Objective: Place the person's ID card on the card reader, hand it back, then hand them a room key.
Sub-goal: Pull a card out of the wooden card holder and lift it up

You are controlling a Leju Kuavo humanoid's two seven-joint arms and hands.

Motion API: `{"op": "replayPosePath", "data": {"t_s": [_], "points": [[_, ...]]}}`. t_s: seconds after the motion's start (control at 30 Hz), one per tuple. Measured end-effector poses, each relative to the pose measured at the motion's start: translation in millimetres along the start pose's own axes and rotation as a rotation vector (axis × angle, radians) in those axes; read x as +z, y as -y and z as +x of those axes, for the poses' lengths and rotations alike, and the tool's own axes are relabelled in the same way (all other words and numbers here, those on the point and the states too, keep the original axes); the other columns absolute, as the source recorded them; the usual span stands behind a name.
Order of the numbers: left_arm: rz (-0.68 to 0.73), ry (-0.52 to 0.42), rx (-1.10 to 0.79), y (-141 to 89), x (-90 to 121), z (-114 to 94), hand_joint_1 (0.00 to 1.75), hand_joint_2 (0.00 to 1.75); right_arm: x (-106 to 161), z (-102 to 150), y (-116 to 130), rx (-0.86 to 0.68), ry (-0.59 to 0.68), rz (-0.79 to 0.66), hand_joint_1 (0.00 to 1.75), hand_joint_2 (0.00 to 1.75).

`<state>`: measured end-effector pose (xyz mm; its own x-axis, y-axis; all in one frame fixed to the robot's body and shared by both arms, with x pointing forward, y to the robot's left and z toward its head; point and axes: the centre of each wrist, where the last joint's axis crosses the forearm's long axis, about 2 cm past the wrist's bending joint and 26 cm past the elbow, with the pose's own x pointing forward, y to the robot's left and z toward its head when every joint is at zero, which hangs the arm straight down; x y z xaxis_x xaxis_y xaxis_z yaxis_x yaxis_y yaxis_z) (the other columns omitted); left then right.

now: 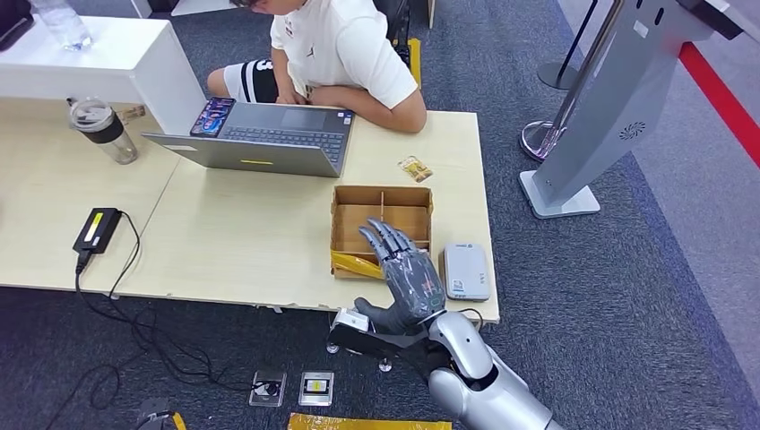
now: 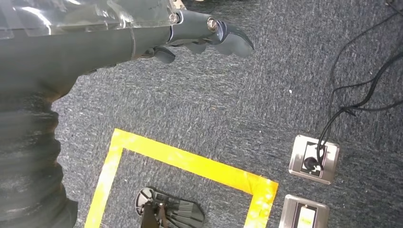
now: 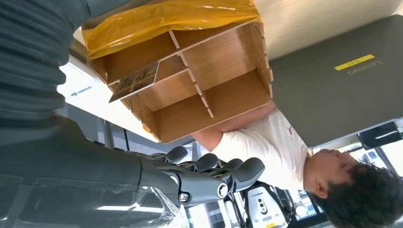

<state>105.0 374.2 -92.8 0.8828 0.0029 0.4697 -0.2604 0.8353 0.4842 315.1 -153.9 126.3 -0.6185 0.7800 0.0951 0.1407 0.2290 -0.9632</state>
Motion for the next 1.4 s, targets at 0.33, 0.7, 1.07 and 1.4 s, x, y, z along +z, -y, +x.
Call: {"op": "replayPosePath", "data": {"t_s": [0.33, 0.7, 1.07, 1.4], "points": [[0.009, -0.014, 0.016, 0.8, 0.4, -0.1, 0.00, 1.75, -6.7, -9.7, -1.2, 0.031, -0.081, 0.039, 0.00, 1.75], [0.007, -0.017, 0.010, 0.6, 0.4, -0.1, 0.00, 1.75, -7.3, -21.2, -3.8, 0.037, -0.150, 0.086, 0.00, 1.75], [0.003, -0.017, 0.000, -0.4, -0.2, 0.1, 0.00, 1.75, -7.5, -29.2, -6.3, 0.044, -0.191, 0.101, 0.43, 1.75], [-0.004, -0.013, -0.008, -1.6, -0.8, 0.3, 0.00, 1.75, -5.8, -34.1, -9.1, 0.046, -0.223, 0.112, 0.82, 1.75]]}}
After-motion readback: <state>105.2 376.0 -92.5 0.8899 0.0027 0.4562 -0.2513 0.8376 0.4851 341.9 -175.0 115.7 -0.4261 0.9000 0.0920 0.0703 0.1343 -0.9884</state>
